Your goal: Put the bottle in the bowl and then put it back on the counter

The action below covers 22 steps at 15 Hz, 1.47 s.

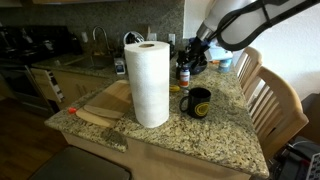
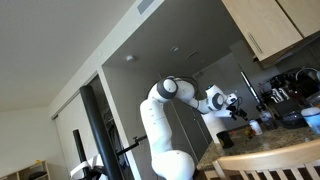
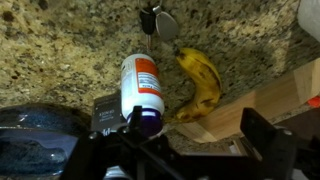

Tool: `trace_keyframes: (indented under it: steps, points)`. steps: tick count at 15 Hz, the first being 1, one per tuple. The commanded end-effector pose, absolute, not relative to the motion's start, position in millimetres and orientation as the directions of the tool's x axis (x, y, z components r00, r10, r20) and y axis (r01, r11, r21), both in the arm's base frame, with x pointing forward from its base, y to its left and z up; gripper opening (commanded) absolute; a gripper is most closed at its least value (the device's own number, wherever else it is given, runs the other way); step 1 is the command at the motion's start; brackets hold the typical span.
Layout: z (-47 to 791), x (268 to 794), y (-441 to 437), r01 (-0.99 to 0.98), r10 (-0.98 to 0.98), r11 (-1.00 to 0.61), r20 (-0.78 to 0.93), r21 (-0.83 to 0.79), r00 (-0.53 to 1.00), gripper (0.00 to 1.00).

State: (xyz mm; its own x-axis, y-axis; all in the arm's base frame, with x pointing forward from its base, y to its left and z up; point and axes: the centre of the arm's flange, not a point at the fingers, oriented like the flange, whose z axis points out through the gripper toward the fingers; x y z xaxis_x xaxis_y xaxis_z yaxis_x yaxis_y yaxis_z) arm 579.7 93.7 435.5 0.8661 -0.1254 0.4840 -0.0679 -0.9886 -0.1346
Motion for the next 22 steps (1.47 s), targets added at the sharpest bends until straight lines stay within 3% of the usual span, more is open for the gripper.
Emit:
trace_keyframes:
  steps: [1, 8, 14, 22]
  points:
    - [436.5, 570.5, 90.4, -0.128, -0.143, -0.990, 0.551, -0.065, 0.822, 1.00]
    - [441.3, 583.5, 71.7, -0.184, -0.177, -0.982, 0.592, -0.050, 0.786, 1.00]
    - [397.9, 608.9, 81.9, -0.094, -0.175, -0.976, 0.453, -0.196, 0.874, 1.00]
    - [395.7, 604.5, 95.7, -0.152, -0.202, -0.979, 0.506, -0.139, 0.838, 1.00]
